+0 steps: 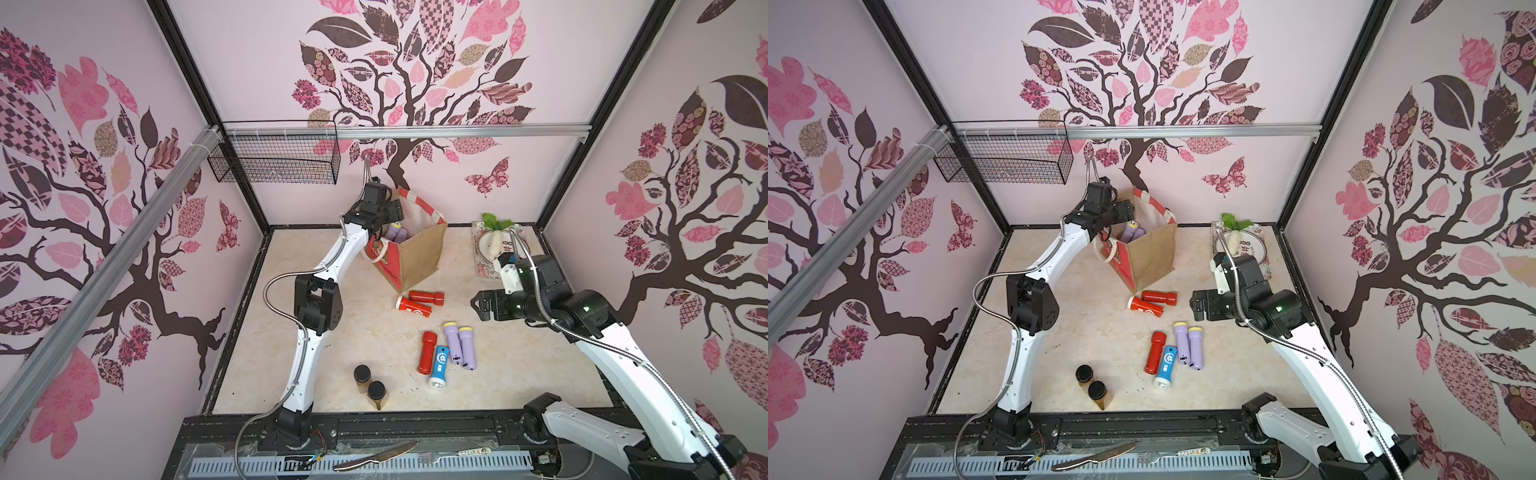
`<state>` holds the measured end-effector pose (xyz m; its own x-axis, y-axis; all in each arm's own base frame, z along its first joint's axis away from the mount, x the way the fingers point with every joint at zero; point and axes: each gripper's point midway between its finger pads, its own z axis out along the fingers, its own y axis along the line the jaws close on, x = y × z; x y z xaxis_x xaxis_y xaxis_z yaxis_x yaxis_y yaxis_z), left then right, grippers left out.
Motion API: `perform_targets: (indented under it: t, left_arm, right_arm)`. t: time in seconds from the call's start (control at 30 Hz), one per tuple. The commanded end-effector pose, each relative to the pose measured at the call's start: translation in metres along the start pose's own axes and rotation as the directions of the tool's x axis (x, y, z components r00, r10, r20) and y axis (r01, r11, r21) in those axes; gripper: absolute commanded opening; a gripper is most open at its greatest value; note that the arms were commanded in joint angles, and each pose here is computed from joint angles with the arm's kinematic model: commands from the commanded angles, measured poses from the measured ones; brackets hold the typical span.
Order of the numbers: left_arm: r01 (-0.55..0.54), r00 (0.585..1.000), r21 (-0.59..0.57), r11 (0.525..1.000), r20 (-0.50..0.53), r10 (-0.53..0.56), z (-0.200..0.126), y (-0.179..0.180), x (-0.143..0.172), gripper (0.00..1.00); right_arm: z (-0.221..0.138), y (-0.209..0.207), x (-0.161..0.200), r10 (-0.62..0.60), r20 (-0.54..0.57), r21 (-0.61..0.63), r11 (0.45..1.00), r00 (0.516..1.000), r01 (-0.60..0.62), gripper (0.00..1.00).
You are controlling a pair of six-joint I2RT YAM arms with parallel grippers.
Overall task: Put the flashlights into the tote bags
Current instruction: Place the flashlight in the canvas bag.
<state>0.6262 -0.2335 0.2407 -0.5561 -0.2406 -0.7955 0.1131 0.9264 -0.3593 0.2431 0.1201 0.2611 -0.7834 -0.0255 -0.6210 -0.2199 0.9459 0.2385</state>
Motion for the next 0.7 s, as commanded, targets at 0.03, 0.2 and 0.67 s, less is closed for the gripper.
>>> perform_targets:
  t: [0.03,0.2,0.67]
  left_arm:
    - [0.025,0.997,0.082,0.996,0.071,-0.031,-0.049,-0.024,-0.042,0.85]
    - [0.027,0.995,0.214,0.976,0.090,-0.048,-0.099,-0.063,-0.063,0.85]
    - [0.031,0.997,0.222,0.975,-0.071,-0.015,-0.218,-0.066,-0.015,0.87]
  right_arm:
    - [-0.012,0.004,-0.005,0.014,0.046,-0.024,1.000,0.999,-0.012,0.99]
    - [-0.015,0.005,-0.002,0.019,0.062,-0.041,0.999,0.998,-0.017,1.00]
    - [0.009,-0.004,0.022,0.065,-0.017,-0.014,0.998,0.998,-0.065,1.00]
